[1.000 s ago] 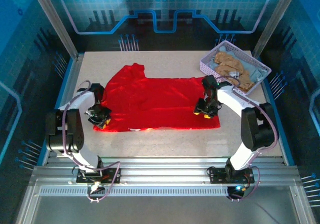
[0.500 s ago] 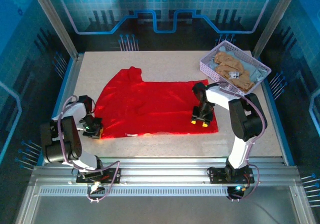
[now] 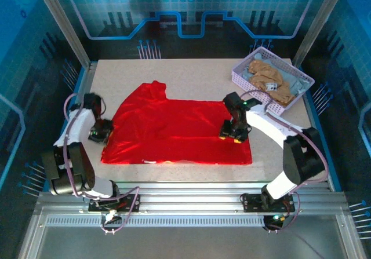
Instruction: Fold and stack the t-shirts
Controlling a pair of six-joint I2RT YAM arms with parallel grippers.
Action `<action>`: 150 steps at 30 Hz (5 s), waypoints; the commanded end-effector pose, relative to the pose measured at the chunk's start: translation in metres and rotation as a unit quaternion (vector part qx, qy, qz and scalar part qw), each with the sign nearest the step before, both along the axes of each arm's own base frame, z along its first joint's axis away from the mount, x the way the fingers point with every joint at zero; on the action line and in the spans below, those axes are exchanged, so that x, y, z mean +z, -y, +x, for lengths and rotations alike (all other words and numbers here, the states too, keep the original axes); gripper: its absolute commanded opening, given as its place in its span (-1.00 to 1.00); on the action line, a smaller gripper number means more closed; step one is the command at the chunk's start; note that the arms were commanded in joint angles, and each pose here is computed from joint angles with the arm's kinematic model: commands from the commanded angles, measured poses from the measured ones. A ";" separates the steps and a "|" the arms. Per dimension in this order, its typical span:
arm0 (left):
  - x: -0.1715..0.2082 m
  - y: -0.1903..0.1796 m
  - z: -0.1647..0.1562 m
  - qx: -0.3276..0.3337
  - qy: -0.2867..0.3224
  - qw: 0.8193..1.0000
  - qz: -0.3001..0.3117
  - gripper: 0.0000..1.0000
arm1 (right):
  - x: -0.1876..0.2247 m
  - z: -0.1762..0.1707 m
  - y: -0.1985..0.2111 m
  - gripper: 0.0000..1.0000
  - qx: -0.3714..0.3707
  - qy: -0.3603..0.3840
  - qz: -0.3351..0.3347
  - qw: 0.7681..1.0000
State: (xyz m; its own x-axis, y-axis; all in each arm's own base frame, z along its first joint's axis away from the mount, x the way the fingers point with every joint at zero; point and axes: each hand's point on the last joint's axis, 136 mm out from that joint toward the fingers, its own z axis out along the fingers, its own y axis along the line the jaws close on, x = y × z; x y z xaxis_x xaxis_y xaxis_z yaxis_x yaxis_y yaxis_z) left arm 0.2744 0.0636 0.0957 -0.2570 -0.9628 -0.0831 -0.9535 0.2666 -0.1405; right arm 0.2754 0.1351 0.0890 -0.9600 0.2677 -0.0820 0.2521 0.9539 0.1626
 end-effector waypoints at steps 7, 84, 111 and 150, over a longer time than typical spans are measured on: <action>0.015 0.061 0.183 -0.178 0.133 0.973 -0.066 -0.30 | 0.021 0.112 0.016 0.00 -0.036 0.096 -0.021 0.995; -0.075 0.026 0.305 -0.294 0.123 0.947 0.037 0.16 | -0.057 0.222 0.046 -1.00 -0.056 0.038 -0.100 0.993; 0.026 0.030 0.273 -0.280 0.141 0.946 0.081 -1.00 | -0.034 0.226 0.041 -1.00 -0.033 0.077 -0.083 0.993; 0.049 0.024 -0.078 -0.146 0.066 0.981 0.106 -1.00 | 0.008 0.054 0.046 -1.00 0.023 0.108 -0.086 0.990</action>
